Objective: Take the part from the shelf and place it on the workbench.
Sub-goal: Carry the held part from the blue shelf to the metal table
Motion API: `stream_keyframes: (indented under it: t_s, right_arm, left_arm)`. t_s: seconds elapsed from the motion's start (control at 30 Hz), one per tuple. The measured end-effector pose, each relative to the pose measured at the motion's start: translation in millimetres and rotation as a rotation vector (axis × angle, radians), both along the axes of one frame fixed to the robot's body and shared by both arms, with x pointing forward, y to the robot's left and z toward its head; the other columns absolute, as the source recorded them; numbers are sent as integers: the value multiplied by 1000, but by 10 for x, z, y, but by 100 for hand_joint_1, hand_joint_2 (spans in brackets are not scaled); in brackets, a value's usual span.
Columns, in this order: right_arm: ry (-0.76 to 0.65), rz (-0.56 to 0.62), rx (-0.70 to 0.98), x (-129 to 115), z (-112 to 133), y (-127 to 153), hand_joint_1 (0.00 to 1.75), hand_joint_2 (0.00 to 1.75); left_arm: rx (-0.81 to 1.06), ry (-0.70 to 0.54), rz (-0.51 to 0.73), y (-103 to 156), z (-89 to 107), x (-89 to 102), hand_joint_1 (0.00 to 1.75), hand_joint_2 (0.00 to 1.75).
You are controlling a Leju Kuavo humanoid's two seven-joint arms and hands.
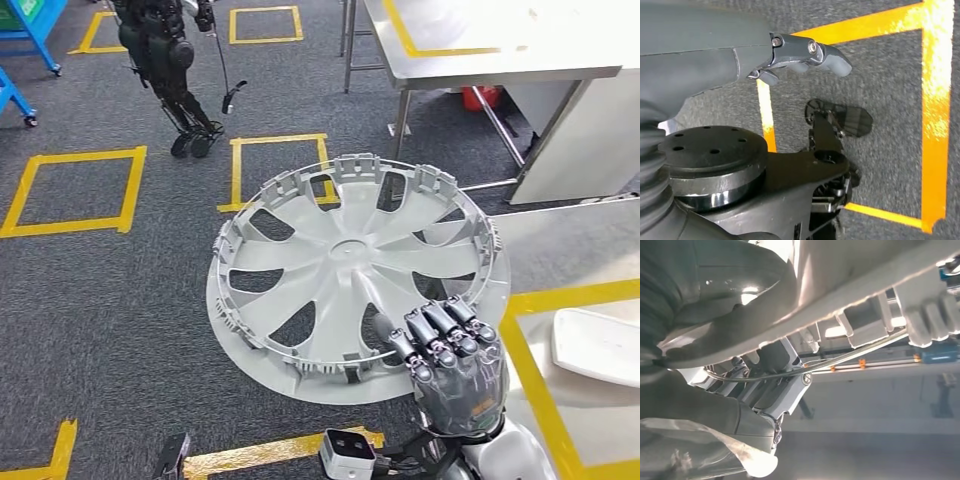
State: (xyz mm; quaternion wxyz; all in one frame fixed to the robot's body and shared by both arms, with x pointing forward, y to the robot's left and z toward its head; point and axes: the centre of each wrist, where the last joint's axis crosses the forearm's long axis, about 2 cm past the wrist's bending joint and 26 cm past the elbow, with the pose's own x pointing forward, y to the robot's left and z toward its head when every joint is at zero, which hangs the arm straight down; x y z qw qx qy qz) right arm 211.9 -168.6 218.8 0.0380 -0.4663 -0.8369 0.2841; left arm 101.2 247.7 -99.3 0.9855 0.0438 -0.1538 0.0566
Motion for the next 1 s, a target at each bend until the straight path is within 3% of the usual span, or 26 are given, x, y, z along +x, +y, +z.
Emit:
stream_keyframes:
  t_s: [0.3, 1.0]
  right_arm:
    - [1, -1, -3, -10, -7, -13, 175, 175]
    - [-5, 10, -10, 38, 3, 16, 175, 175]
  left_arm:
    - [-32, 1, 153, 60, -11, -24, 0, 175]
    - [-1, 17, 150, 184, -25, -56, 0, 175]
